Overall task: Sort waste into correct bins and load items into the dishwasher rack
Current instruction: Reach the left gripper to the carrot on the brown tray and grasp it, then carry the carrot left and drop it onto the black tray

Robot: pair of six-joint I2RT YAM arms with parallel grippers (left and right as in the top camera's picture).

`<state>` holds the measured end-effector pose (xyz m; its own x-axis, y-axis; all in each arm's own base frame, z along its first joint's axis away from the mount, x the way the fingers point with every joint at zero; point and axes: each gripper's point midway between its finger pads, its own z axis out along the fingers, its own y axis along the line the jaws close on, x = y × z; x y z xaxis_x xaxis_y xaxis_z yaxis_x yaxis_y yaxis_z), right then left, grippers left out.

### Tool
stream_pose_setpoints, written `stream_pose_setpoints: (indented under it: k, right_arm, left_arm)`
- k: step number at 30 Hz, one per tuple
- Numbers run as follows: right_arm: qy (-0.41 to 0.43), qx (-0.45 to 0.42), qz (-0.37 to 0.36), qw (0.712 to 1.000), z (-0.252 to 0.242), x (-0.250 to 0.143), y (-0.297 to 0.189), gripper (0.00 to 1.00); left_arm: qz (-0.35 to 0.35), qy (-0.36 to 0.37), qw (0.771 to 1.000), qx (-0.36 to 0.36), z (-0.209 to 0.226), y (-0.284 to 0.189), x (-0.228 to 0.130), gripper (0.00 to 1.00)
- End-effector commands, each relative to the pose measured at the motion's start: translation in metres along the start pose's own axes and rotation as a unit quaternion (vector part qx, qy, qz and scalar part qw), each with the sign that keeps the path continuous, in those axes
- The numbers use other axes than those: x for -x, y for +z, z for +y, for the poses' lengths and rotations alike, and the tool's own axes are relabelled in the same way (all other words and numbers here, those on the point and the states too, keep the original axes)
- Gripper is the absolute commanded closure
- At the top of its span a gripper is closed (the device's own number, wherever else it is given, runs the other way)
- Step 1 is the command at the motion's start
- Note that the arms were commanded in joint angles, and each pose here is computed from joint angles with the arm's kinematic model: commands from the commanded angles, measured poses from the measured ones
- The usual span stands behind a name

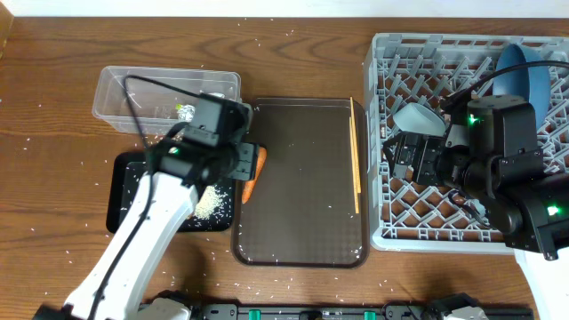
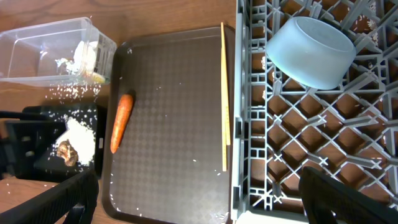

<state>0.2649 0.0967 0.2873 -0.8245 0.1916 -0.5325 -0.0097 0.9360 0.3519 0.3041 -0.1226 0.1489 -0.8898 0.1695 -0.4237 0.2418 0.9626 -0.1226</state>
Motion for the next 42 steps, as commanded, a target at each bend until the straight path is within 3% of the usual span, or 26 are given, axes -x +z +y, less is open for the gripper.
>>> stream_pose_setpoints:
  k: [1,9,15,23,27,31,36,42]
  right_arm:
    - [0.012,-0.001,-0.006,1.0,-0.002,0.004,-0.003,0.01]
    - [0.012,-0.002,-0.004,1.0,-0.003,0.003,-0.003,0.01]
    - [0.012,-0.003,-0.003,1.0,-0.003,0.002,-0.003,0.01]
    - [0.013,-0.005,0.002,1.0,-0.004,0.0,-0.003,0.01]
    - [0.013,-0.005,0.002,1.0,-0.004,0.0,-0.003,0.01]
    - [0.013,-0.006,0.004,1.0,-0.005,-0.001,-0.003,0.01]
    - [0.014,-0.008,0.008,1.0,-0.006,-0.003,-0.003,0.01]
    - [0.014,-0.009,0.011,1.0,-0.006,-0.004,-0.003,0.01]
  left_arm:
    - [0.029,0.017,0.999,0.016,-0.002,0.02,-0.008,0.39]
    - [0.071,0.055,0.994,0.064,-0.006,0.068,-0.017,0.39]
    - [0.12,0.068,0.983,0.124,0.015,0.106,-0.034,0.39]
    - [0.148,0.07,0.98,0.116,0.012,0.132,-0.046,0.39]
    - [0.142,0.068,0.982,0.099,0.005,0.138,-0.044,0.5]
    - [0.141,0.068,0.983,0.096,0.004,0.142,-0.043,0.51]
    - [0.144,0.065,0.984,0.08,-0.001,0.143,-0.045,0.68]
    - [0.15,0.064,0.984,0.067,-0.006,0.149,-0.048,0.69]
